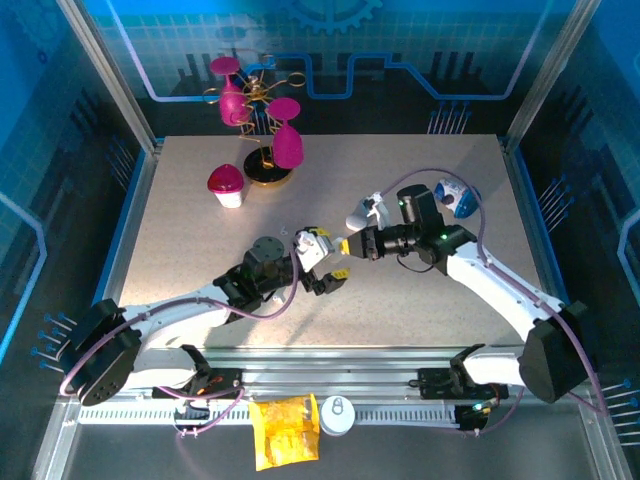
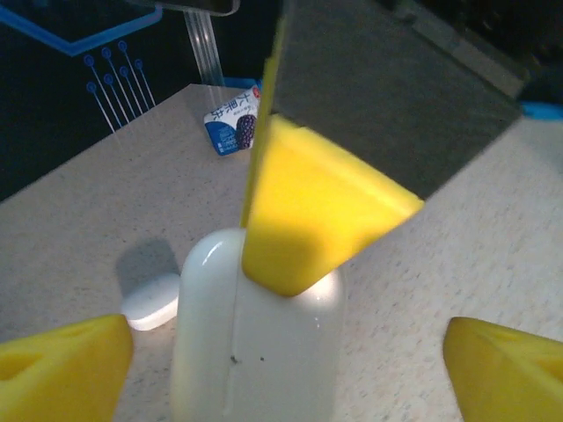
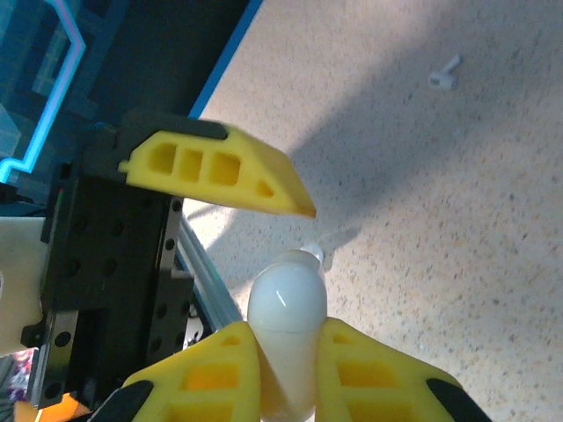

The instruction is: Insert wireless bluetooth earbuds into charging case

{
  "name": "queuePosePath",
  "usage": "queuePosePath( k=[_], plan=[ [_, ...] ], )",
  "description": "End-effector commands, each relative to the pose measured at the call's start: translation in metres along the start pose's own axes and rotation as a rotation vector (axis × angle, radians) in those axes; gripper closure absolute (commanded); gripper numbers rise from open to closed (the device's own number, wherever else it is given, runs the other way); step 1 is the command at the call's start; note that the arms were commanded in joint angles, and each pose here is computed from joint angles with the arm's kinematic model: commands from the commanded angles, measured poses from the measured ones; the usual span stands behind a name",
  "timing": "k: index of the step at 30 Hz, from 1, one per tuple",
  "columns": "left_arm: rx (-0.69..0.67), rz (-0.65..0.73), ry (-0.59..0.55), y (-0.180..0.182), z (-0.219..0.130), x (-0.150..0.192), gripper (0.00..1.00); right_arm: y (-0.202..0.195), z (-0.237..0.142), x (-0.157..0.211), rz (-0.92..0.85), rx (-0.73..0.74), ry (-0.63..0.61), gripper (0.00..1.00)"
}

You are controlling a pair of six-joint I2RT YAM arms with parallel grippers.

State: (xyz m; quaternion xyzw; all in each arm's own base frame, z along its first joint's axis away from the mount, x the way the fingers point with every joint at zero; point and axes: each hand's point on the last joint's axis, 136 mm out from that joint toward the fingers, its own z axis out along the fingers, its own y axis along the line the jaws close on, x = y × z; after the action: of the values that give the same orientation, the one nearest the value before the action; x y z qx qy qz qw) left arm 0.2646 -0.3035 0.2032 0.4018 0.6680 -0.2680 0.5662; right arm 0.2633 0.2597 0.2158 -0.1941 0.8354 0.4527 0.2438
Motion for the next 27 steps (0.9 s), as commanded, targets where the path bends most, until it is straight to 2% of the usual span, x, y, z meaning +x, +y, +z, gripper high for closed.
queuePosePath(
  k=[1,4,8,12,17,27],
  plan=[
    [0.032,-0.114,-0.13,-0.001,-0.008,-0.026,0.05,0.011,-0.021,-0.024,-0.112,-0.003,-0.148,0.89],
    [0.079,-0.243,-0.224,0.004,-0.021,-0.039,0.01,0.021,-0.038,-0.03,-0.179,-0.044,-0.245,0.89],
    [0.181,-0.413,-0.34,0.006,-0.037,-0.06,0.01,0.052,-0.061,-0.033,-0.318,-0.16,-0.362,0.91],
    [0.346,-0.444,-0.421,-0.015,-0.051,-0.084,0.06,0.087,-0.085,-0.035,-0.426,-0.293,-0.468,0.91],
    [0.473,-0.443,-0.462,-0.031,-0.062,-0.102,0.18,0.111,-0.098,-0.034,-0.486,-0.408,-0.515,0.9],
    [0.556,-0.417,-0.522,-0.042,-0.071,-0.12,0.41,0.126,-0.091,-0.028,-0.534,-0.492,-0.495,0.9]
  ],
)
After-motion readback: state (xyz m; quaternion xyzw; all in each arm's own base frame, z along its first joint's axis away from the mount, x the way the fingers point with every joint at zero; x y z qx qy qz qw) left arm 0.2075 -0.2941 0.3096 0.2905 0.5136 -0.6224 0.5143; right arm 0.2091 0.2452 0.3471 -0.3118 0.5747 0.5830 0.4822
